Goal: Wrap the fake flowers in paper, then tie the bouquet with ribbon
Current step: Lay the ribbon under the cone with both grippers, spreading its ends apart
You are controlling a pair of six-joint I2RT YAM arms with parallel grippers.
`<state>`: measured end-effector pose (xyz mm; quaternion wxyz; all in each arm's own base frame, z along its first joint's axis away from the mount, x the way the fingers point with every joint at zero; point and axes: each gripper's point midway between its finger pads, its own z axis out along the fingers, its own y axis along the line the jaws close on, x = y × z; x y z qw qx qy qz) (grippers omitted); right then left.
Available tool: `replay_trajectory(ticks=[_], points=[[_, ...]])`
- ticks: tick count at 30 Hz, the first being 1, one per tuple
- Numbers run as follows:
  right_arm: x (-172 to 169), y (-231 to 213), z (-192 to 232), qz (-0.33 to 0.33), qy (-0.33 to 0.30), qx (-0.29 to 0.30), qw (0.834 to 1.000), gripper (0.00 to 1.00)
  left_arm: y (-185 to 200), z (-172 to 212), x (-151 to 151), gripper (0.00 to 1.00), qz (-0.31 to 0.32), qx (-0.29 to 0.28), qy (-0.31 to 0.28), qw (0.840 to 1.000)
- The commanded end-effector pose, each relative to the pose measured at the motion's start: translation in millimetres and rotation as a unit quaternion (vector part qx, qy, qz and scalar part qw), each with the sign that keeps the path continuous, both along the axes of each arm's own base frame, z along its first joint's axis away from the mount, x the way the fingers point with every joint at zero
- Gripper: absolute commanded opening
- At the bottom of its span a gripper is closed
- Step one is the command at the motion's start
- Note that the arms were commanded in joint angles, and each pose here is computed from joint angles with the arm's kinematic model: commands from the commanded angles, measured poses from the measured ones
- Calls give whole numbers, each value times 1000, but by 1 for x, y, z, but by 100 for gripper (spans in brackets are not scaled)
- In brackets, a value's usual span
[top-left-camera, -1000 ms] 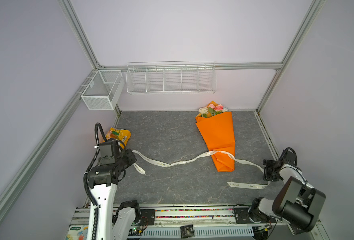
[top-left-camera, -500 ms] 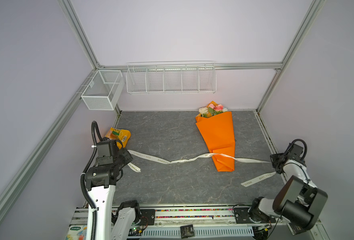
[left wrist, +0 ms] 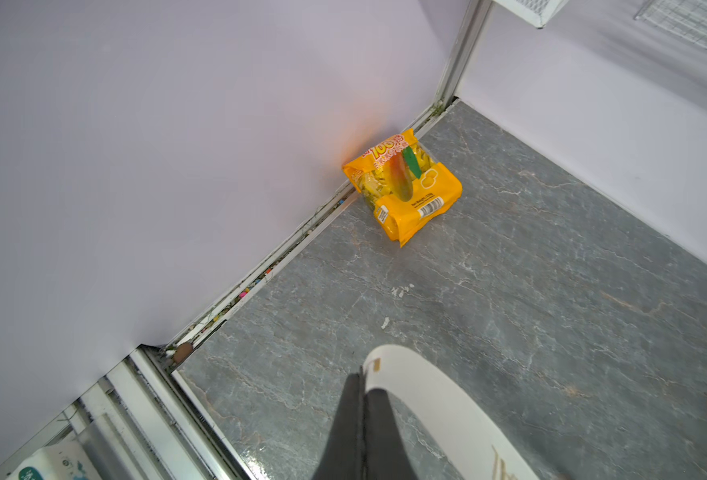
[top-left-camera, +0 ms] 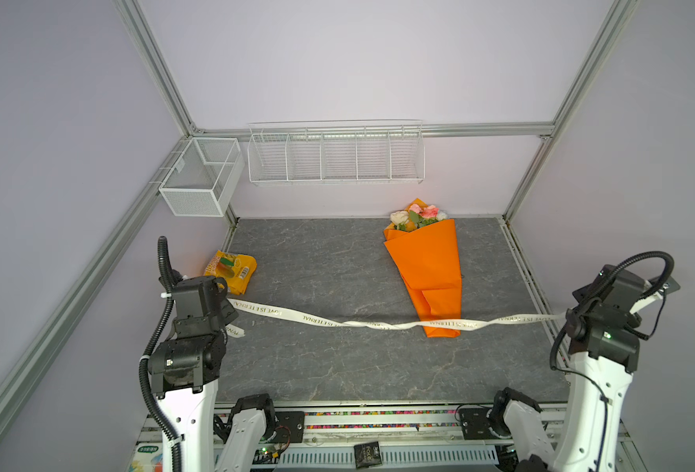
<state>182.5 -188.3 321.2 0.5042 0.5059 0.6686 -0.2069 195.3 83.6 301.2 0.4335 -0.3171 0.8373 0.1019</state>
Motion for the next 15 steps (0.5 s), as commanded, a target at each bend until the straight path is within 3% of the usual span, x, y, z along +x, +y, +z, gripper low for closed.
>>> replay_trajectory(ticks=[1, 4, 7, 12, 15], points=[[-23, 18, -42, 17, 74, 42, 996, 6, 11, -13, -12, 0, 36, 14, 29, 999], [-23, 22, -74, 35, 123, 60, 990, 6, 3, -22, 4, 0, 7, 0, 36, 999], [-8, 21, -101, 57, 153, 76, 984, 6, -15, -50, 33, 0, -34, -53, 61, 996], [30, 17, -153, 90, 178, 116, 973, 6, -23, -115, 58, 0, -1, -164, 78, 983], [46, 23, -177, 114, 223, 134, 959, 7, -3, -145, 57, 0, 43, -184, 79, 979]])
